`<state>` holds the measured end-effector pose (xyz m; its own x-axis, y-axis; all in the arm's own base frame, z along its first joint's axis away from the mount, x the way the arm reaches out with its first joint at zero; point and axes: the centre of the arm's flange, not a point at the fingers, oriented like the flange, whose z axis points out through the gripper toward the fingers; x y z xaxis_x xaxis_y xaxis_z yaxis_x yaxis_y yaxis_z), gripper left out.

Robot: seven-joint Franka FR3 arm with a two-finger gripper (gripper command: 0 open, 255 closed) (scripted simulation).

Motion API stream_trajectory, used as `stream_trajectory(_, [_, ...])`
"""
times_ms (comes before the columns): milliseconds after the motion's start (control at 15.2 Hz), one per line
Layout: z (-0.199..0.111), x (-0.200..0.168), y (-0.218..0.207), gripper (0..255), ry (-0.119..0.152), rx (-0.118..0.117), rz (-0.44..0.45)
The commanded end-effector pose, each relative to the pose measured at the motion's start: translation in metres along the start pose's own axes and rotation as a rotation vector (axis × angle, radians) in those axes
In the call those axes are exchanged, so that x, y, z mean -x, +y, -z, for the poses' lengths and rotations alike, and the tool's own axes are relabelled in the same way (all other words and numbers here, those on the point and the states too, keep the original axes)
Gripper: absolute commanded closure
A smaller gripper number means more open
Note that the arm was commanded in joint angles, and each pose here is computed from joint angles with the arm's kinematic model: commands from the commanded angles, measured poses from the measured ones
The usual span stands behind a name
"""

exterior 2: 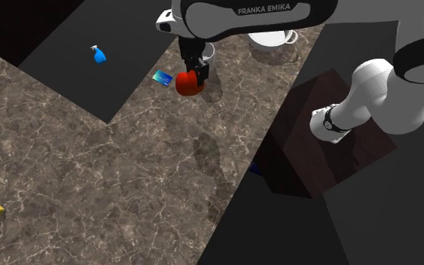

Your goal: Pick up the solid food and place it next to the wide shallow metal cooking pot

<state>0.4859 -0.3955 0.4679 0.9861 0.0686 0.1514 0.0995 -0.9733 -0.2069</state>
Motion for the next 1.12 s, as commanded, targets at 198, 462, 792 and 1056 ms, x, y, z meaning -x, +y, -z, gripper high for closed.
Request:
stream_trajectory(198, [0.026, -0.003, -0.006, 255, 0.000, 0.000, 0.000])
stream_trajectory(462, [0.046, -0.006, -0.010, 255, 0.000, 0.000, 0.000])
stream_trajectory(792, [0.067, 0.004, -0.013, 255, 0.000, 0.000, 0.000])
stream_trajectory(1056, [0.076, 0.055, -0.007, 255, 0.000, 0.000, 0.000])
